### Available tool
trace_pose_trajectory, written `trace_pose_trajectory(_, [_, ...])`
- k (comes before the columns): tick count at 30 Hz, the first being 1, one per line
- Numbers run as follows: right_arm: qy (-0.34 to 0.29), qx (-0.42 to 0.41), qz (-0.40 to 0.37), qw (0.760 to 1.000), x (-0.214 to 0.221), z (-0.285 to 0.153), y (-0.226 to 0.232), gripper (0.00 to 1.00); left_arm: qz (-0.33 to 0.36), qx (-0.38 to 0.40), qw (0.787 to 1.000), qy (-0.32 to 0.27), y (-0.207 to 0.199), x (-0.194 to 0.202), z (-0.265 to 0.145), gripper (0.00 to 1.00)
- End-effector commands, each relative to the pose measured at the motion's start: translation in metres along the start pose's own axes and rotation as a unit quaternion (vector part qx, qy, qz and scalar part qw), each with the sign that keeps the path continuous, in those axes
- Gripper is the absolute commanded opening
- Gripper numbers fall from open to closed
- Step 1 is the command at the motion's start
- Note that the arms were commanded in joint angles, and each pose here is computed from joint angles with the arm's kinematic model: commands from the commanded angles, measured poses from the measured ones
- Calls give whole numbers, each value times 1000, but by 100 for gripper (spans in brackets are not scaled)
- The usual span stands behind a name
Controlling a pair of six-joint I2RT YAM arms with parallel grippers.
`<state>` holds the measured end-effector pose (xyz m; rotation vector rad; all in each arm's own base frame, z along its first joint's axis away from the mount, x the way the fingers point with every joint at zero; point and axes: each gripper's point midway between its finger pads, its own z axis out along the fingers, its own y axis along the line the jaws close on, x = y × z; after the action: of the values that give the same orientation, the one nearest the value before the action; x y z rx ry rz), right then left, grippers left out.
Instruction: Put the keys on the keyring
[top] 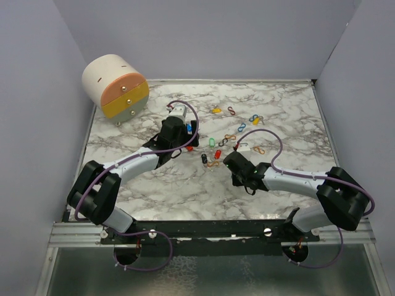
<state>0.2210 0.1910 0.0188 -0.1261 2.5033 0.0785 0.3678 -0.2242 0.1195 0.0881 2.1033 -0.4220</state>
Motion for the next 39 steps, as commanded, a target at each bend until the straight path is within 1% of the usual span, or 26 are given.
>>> trace_pose_trajectory(1, [7,13,-4,1000,8,1,-7,1,0,9,1000,-8,-1,-4,-1,90])
trace_pose_trajectory(6, [-17,10,-8,1000,-7,-5,-6,1,1,7,1000,-6,0,-2,0,90])
trace_pose_trajectory(10, [-48,13,-21,999,-31,-7,1,1,4,-1,1000,-1,4,1,4,90])
trace_pose_trajectory(18, [-100,-16,-44,994,-81,6,42,1,7,-52,999,4,29,9,11,88])
trace_pose_trajectory(23, [-126,-38,-50,990,-102,7,59,1,15,-72,997,14,40,21,18,85])
trace_pose_trajectory(27, [-139,-46,-55,988,-110,4,64,1,20,-85,996,23,47,28,23,84])
trace_pose_trajectory(32, [-147,-47,-53,987,-114,3,61,1,14,-94,995,18,50,30,33,83])
trace_pose_trajectory(39, [-158,-50,-45,985,-120,-5,54,1,17,-91,995,34,48,42,57,79])
